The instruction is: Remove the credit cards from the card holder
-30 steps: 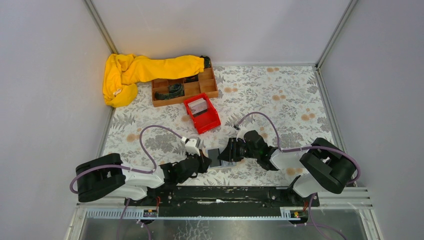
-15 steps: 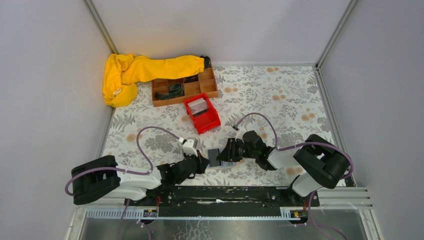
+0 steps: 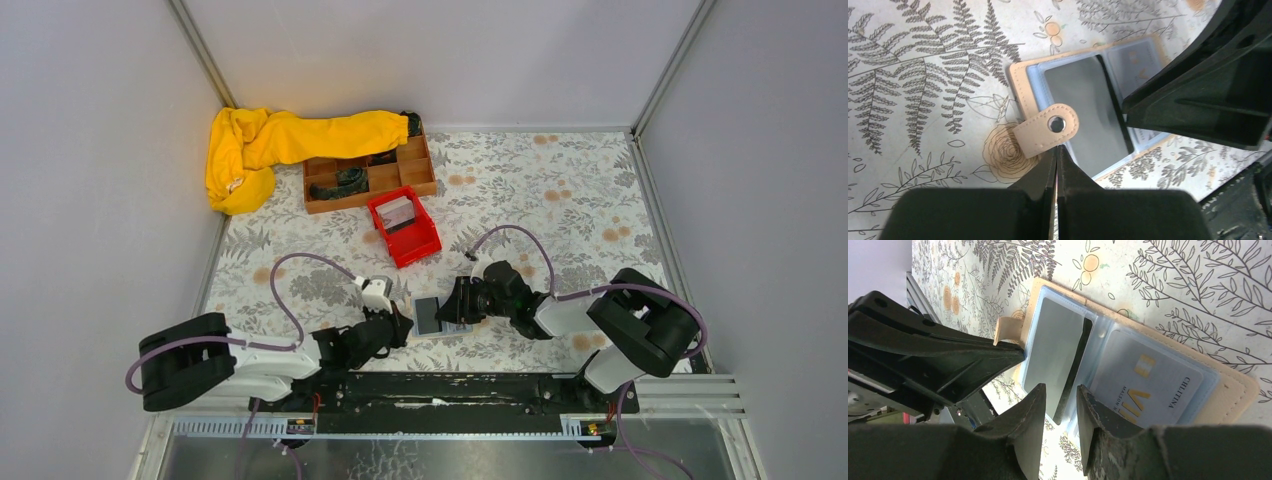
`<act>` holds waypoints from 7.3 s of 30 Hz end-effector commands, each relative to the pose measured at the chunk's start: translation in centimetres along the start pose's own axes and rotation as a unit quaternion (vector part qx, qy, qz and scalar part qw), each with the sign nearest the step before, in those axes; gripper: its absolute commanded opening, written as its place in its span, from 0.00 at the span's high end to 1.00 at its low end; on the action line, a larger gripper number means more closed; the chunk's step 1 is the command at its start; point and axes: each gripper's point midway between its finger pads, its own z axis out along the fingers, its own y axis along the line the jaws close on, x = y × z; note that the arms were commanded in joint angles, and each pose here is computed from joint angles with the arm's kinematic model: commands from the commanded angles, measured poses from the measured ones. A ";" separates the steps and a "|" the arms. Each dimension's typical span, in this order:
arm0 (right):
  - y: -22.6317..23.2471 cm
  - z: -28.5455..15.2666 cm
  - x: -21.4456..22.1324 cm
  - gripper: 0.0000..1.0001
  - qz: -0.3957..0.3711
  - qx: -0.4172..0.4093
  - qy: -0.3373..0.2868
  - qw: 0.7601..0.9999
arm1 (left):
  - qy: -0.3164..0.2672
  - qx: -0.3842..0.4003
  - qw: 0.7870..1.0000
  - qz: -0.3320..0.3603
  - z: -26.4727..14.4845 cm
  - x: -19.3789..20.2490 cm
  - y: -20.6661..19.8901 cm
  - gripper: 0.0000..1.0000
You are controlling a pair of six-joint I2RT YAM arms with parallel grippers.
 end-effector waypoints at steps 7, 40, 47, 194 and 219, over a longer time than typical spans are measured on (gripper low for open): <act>1.8 0.5 -1.3 0.63 -0.014 -0.032 -0.018 0.999 | 0.006 -0.016 1.000 0.008 0.7 1.1 0.9 1.00; 5.9 -0.4 -2.6 0.64 -0.003 -0.132 -0.040 0.990 | 0.021 -0.025 0.999 0.015 1.2 2.0 1.3 1.00; 6.7 -0.7 -2.7 0.64 0.004 -0.154 -0.041 0.987 | 0.019 -0.020 0.999 0.016 1.3 1.8 0.9 1.00; 3.4 0.7 -2.4 0.63 0.029 -0.103 -0.058 0.993 | 0.009 -0.017 0.999 0.026 2.2 0.7 -0.8 1.00; 4.5 0.7 -1.4 0.63 0.027 -0.156 -0.019 0.987 | 0.002 -0.016 0.999 0.028 2.4 0.0 -1.4 1.00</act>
